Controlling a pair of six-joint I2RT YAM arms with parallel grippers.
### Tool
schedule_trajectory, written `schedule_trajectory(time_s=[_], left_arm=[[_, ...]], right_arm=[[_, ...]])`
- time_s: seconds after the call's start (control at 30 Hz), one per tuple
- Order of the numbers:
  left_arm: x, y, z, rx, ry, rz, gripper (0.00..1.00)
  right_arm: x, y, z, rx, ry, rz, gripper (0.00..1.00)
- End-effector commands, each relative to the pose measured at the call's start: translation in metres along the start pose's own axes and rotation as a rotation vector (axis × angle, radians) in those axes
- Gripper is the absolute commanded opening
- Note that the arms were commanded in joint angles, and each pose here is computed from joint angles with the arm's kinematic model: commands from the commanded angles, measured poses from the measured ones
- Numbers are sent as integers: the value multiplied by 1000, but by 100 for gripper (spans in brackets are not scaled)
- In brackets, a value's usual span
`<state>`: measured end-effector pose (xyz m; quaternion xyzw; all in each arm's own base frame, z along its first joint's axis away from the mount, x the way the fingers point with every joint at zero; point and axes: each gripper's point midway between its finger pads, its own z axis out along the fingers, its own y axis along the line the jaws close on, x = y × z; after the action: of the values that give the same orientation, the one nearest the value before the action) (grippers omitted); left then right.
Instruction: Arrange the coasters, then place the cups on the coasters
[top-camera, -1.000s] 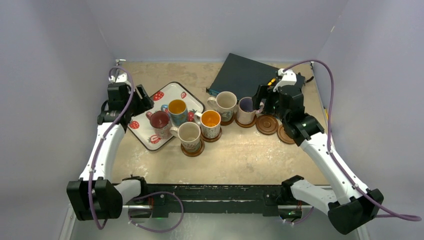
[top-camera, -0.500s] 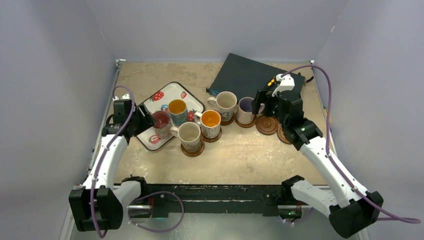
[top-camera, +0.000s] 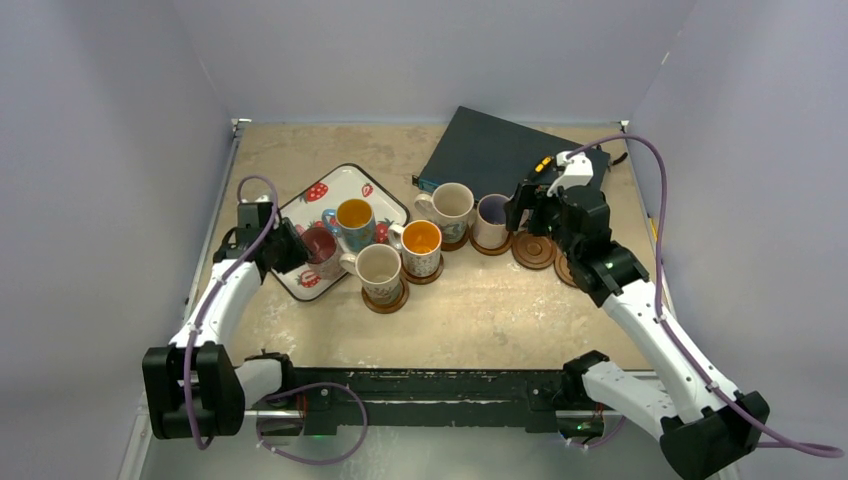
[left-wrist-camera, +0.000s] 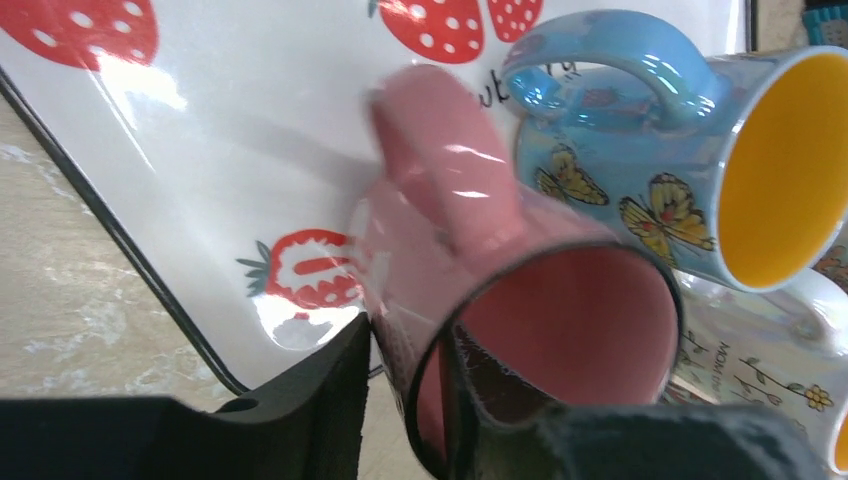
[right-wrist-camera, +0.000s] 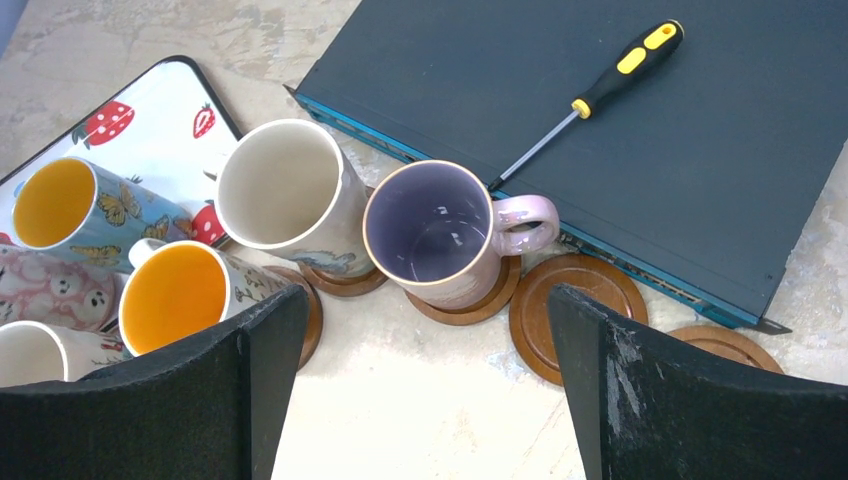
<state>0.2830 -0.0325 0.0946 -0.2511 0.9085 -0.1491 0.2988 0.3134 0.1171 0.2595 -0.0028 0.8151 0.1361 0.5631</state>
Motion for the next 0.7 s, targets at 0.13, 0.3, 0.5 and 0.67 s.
schedule_trajectory(time_s=[0.13, 0.3, 0.5, 0.67], left_arm=[[-11, -1, -1, -18, -6, 66, 7], [-29, -1, -11, -45, -70, 92, 0], [-64, -10, -42, -53, -229, 163, 0], [-86, -24, -69, -21, -317, 238, 0]], right_arm=[[-5, 1, -5, -12, -37, 19, 92], [-5, 0, -4, -6, -34, 22, 92], [-7, -2, -4, 5, -43, 22, 92], [-9, -3, -5, 11, -49, 22, 92]])
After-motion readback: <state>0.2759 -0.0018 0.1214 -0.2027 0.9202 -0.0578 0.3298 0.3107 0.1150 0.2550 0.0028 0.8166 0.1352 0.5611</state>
